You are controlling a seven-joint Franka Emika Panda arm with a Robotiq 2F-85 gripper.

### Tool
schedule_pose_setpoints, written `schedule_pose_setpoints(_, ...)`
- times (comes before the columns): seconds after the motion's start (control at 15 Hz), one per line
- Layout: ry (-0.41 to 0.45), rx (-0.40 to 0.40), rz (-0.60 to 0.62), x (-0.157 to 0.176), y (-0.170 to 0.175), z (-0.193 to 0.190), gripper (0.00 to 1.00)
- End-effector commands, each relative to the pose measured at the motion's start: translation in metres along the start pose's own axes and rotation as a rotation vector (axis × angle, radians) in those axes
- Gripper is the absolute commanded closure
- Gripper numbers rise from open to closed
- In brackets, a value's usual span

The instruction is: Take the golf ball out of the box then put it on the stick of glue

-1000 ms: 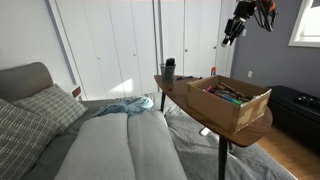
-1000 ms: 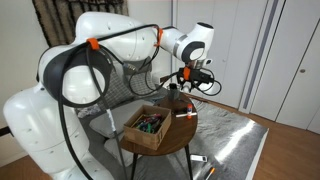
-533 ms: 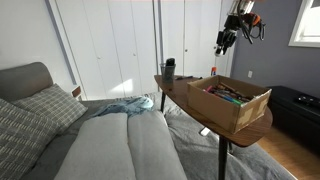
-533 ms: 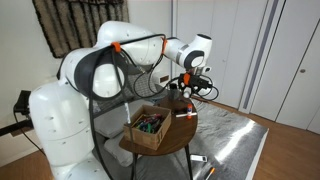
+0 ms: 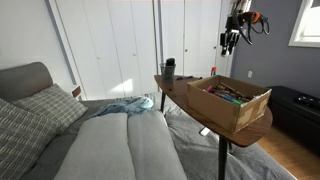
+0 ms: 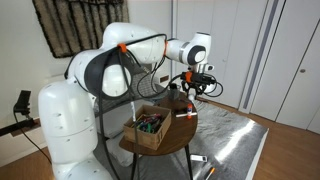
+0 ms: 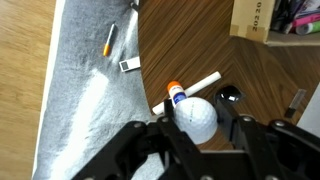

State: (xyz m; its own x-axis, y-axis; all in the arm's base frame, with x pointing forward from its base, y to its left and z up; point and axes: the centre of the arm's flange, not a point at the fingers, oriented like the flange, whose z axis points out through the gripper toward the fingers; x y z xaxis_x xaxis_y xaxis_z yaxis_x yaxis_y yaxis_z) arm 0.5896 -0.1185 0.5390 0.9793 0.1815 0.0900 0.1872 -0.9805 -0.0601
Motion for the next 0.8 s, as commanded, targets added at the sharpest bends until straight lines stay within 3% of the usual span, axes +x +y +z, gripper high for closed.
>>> schedule_pose_setpoints(0.0, -0.002, 0.001, 0.0, 0.0, 0.0, 0.001, 0.78)
schedule_pose_setpoints(0.73, -0.002, -0.011, -0.01, 0.019, -0.013, 0.027, 0.78)
